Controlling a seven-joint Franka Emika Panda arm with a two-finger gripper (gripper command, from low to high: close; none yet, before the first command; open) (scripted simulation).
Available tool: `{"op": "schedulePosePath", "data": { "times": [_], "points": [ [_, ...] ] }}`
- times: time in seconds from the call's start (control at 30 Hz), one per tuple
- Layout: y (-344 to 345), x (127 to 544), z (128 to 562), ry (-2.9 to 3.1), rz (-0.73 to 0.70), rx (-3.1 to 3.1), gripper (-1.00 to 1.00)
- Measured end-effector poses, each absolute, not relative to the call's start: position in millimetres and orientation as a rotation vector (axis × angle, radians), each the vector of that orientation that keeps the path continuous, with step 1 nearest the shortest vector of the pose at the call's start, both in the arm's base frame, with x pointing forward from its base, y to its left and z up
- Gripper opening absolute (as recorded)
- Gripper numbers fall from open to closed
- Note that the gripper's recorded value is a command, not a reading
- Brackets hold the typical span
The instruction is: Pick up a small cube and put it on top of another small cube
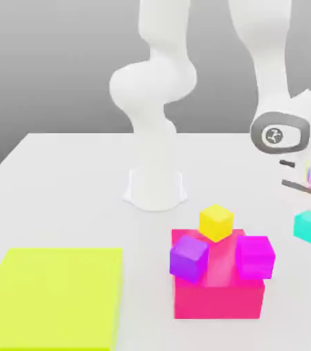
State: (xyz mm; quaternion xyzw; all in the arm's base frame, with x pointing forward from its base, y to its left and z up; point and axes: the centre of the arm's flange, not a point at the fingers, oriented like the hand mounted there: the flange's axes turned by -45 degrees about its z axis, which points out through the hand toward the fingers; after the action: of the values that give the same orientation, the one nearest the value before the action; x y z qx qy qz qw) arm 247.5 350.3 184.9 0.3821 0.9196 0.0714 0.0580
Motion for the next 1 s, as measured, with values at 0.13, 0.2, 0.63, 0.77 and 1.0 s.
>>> {"op": "schedulePosePath", "data": {
  "times": [0.13, 0.2, 0.63, 0.77, 1.0],
  "points": [
    [307, 327, 225, 2.702, 0.194, 1.230, -1.00],
    [252, 380, 250, 2.618, 0.162, 1.374, -1.00],
    [90, 406, 321, 2.276, 0.043, 2.104, -1.00],
    [66, 391, 325, 2.134, 0.006, 2.301, -1.00],
    [62, 389, 272, 2.109, -0.001, 2.332, 1.00]
  ]
}}
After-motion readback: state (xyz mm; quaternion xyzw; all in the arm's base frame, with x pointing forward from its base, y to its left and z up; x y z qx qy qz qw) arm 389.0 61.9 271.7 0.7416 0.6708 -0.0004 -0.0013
